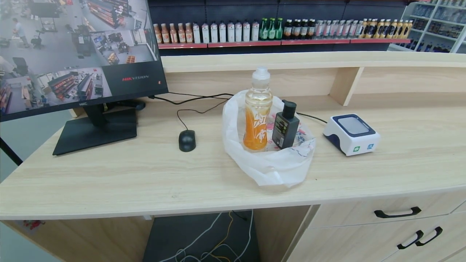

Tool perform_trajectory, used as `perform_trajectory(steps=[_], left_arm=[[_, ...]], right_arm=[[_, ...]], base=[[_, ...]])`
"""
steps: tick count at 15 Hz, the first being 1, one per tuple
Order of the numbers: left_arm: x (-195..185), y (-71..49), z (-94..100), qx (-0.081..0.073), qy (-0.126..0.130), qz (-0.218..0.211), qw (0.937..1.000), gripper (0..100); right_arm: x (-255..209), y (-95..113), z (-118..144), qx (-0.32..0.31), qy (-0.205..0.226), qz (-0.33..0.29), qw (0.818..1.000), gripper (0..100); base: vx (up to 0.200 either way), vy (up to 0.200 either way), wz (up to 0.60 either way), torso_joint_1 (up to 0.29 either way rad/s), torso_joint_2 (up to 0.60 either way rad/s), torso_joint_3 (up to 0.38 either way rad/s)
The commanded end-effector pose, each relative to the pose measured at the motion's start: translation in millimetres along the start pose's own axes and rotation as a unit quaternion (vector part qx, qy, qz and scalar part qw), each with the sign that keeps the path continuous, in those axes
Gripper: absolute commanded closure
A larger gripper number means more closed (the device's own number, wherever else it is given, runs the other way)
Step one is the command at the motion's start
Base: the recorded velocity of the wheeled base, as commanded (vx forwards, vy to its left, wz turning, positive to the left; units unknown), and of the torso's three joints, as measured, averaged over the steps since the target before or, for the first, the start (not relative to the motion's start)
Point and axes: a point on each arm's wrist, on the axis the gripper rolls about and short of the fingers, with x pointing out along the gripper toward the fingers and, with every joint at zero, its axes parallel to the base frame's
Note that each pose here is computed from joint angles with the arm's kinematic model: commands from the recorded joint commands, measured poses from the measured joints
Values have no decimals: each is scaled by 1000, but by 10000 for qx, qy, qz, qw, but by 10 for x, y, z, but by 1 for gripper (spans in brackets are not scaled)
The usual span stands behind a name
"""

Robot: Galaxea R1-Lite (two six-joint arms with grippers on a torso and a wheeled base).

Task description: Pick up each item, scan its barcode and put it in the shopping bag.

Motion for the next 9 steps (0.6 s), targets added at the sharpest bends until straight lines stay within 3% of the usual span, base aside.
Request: perform_trajectory(steps=[1,4,9], left_arm=[[0,0,0,-4,-2,4,10000,0],[0,0,0,-4,-2,4,10000,0],[0,0,0,-4,-2,4,10000,0]], right_arm=[[-302,43,-275,-7,-609,27,9981,0],[-317,62,-349,190,-383,5,9991,0],[-219,93,-304,452,450,-1106,9918,0]], base=[[0,0,0,0,0,0],[0,0,0,0,0,0],[0,0,0,0,0,0]])
